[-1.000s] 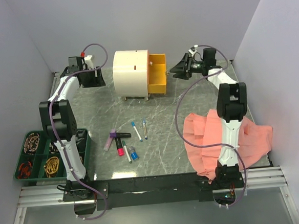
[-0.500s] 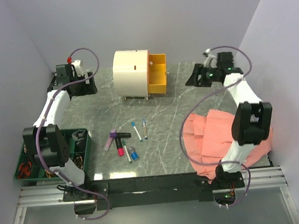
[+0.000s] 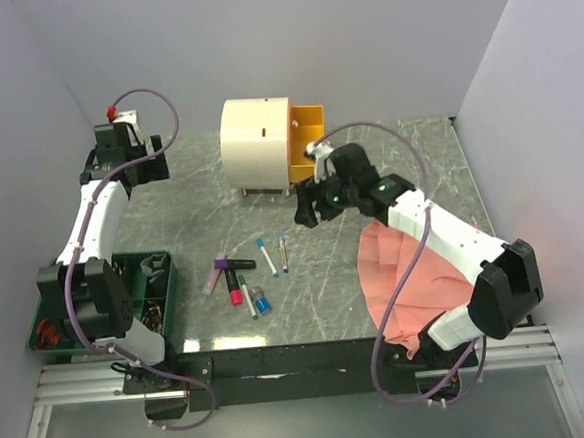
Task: Sort the stationery into containers
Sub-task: Pick up the stationery from the center of the board.
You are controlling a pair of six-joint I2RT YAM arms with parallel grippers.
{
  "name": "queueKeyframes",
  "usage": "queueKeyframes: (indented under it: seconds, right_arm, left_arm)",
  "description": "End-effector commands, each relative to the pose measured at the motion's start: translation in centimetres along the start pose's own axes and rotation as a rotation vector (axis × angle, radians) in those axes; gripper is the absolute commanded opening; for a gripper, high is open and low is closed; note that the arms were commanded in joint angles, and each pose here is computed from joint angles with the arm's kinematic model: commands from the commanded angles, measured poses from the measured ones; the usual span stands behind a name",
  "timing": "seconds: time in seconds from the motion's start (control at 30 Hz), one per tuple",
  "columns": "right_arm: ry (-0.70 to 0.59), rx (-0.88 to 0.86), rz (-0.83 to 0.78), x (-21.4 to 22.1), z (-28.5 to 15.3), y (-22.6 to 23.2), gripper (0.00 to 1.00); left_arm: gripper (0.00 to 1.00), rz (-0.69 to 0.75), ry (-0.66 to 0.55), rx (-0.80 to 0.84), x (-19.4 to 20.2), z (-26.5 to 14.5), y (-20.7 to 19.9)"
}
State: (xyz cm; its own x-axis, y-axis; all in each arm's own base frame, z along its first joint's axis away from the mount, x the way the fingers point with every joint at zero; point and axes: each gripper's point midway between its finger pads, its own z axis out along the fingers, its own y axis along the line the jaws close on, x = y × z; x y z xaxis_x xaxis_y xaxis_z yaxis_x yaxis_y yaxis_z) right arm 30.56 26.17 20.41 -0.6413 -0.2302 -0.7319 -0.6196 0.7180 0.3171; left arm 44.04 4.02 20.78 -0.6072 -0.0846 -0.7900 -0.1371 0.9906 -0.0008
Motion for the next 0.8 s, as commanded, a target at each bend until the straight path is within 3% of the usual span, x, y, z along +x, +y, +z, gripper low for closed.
queueKeyframes:
  seconds: [0.0, 0.07, 0.13, 0.3, 0.77]
  right_arm:
    - [-0.017, 0.093, 0.091, 1.9, 1.4, 1.5, 0.75]
    - [-0.023, 0.155, 0.144, 3.1, 2.4, 1.5, 0.75]
    - [0.015, 0.134, 0.088, 5.1, 3.3, 4.1, 0.76]
    - [0.046, 0.193, 0.027, 7.7, 5.2, 6.3, 0.75]
    - [0.147, 0.062, -0.125, 11.2, 10.1, 14.2, 0.66]
  left_arm:
    - [0.99, -0.026, -0.138, -0.128, -4.5, -1.9, 2.3]
    - [0.99, -0.049, -0.18, -0.137, -4.7, -2.9, 2.5]
    - [1.0, -0.05, -0.207, -0.122, -5.3, -3.8, 2.3]
    - [1.0, -0.067, -0.179, -0.166, -4.9, -4.4, 3.1]
    - [0.99, -0.109, -0.18, -0.127, -0.8, -6.8, 2.6]
